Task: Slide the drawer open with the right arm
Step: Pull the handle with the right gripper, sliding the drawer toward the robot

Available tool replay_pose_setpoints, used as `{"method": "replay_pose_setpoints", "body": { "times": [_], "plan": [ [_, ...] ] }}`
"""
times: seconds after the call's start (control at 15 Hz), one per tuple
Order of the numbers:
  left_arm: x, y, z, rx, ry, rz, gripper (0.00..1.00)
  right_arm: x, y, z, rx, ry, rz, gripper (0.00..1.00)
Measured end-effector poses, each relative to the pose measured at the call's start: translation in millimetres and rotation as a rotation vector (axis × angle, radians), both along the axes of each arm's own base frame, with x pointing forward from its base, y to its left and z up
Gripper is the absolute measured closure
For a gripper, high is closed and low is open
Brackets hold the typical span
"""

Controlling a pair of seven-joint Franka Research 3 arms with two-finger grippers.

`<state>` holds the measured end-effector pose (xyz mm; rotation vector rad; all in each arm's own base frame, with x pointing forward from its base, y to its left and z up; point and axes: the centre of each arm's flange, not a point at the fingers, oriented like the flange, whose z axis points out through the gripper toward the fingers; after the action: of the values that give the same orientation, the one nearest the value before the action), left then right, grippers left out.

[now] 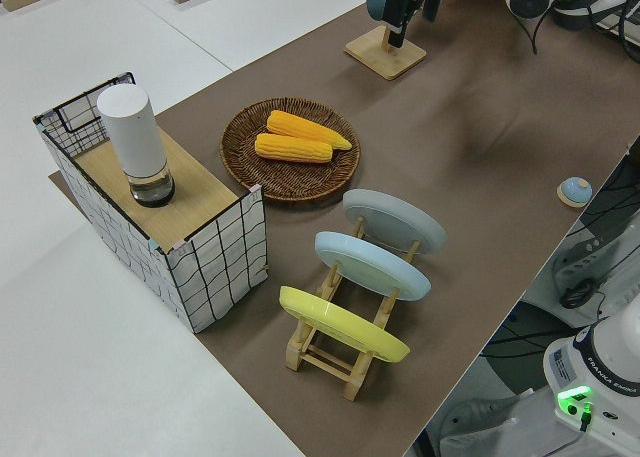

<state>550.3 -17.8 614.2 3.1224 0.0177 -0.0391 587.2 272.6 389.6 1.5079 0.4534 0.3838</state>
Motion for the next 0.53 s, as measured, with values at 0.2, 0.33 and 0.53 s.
{"method": "replay_pose_setpoints", "body": {
  "times": [0.2, 0.33, 0.53],
  "plan": [
    [0.0, 0, 0, 0.0, 0.0, 0.0, 0.0, -6.8, 11, 1, 0.005, -0.002, -0.002, 0.82],
    [0.0, 0, 0, 0.0, 0.0, 0.0, 0.0, -11.0, 18, 3, 0.009, -0.003, -0.003, 0.82],
    [0.0, 0, 0, 0.0, 0.0, 0.0, 0.0, -16.2, 30, 4, 0.015, -0.006, -0.008, 0.82]
  ]
}}
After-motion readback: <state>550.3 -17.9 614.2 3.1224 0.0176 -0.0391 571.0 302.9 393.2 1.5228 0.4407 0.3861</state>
